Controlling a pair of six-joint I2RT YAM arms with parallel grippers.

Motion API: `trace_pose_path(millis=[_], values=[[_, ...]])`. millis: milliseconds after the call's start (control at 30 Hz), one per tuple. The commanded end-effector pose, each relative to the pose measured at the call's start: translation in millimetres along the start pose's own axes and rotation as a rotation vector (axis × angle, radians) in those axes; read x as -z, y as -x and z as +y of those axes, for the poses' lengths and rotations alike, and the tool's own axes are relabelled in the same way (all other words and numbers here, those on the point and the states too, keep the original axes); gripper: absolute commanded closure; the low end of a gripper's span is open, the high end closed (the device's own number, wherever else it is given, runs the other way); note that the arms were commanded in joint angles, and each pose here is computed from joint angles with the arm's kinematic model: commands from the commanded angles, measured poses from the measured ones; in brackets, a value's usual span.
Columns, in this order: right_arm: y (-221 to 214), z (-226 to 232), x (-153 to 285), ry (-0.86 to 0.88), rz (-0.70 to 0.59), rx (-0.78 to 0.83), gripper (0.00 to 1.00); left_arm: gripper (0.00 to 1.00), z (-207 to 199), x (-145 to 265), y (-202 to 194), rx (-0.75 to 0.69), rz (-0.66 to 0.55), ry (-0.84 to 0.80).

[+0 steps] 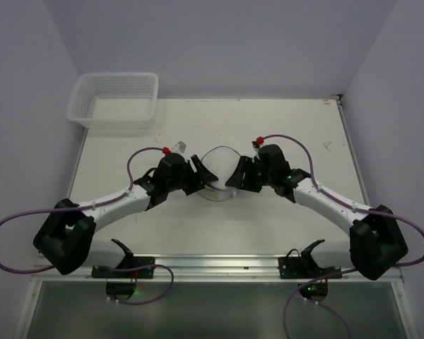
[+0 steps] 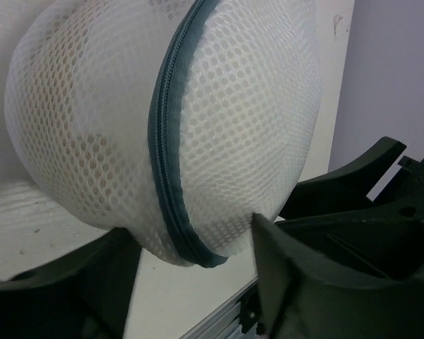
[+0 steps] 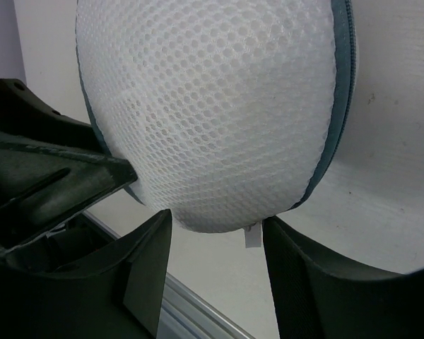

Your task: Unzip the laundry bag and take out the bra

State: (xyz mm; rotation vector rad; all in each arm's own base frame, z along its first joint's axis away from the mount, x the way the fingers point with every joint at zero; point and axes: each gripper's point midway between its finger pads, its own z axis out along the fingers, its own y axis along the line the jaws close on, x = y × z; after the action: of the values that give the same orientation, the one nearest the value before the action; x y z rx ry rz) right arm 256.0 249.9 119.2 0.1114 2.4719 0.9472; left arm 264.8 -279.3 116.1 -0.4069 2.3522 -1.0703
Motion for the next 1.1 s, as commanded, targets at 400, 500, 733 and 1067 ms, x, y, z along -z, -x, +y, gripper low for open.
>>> trace_pose_path(millis=[400, 500, 733, 1067], values=[[29, 17, 51, 0.051, -0.236, 0.151, 0.43, 1.00, -56, -8, 13, 0.091, -0.019, -0.171], [20, 19, 53, 0.099, -0.248, 0.147, 0.48, 1.00, -63, -6, 14, 0.116, -0.017, -0.190], [0, 9, 35, 0.125, -0.200, 0.068, 0.57, 1.00, -74, -2, 15, 0.186, -0.007, -0.222], [-5, 9, 17, 0.172, -0.180, 0.018, 0.65, 1.00, -83, 6, 21, 0.225, -0.023, -0.249]])
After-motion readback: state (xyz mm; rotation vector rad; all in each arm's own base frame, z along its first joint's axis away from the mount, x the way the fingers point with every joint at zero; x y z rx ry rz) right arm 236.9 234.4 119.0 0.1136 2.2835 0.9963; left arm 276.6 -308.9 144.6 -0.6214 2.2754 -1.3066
